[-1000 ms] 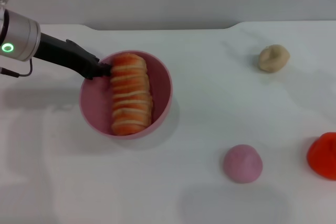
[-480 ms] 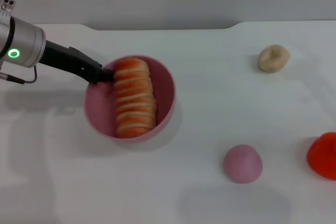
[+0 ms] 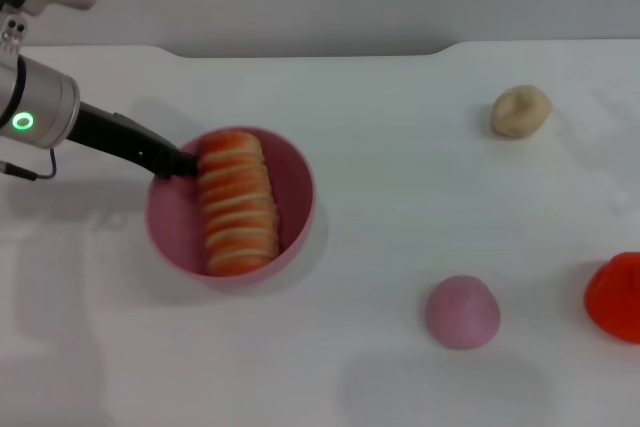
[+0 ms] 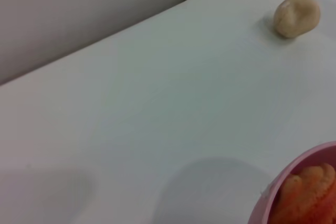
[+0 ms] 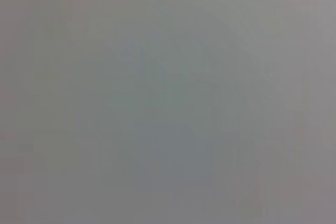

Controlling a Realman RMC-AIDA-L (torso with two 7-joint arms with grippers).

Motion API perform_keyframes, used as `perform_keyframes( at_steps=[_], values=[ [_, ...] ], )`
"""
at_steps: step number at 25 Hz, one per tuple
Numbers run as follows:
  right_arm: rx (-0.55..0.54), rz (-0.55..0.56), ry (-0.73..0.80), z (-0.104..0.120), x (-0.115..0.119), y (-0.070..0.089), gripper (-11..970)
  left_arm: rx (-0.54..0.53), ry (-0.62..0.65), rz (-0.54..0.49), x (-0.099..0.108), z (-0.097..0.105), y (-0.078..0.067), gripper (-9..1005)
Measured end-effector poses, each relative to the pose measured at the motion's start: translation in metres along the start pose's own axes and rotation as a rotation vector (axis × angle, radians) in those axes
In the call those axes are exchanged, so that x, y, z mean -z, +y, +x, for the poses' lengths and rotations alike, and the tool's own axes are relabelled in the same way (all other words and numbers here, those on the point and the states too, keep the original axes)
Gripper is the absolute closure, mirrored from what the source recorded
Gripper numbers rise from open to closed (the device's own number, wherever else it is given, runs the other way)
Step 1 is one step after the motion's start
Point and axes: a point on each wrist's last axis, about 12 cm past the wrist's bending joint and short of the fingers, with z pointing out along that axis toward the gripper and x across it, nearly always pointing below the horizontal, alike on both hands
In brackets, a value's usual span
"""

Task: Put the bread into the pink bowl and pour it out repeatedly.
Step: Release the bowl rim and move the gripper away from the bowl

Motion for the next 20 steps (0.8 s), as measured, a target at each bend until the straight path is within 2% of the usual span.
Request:
perform_keyframes(
  at_steps=[11,20],
  values=[
    [-0.02,-0.003,0.021,0.007,0.005,0.003,307,0.043,0.042,-0.016,-0.012,0.025,0.004,953],
    [-0.023,-0.013,0.016,0.007,0.005,0.006,307,0.051,0.063,-0.018,-0.015,0.034,0.004,952]
  ],
)
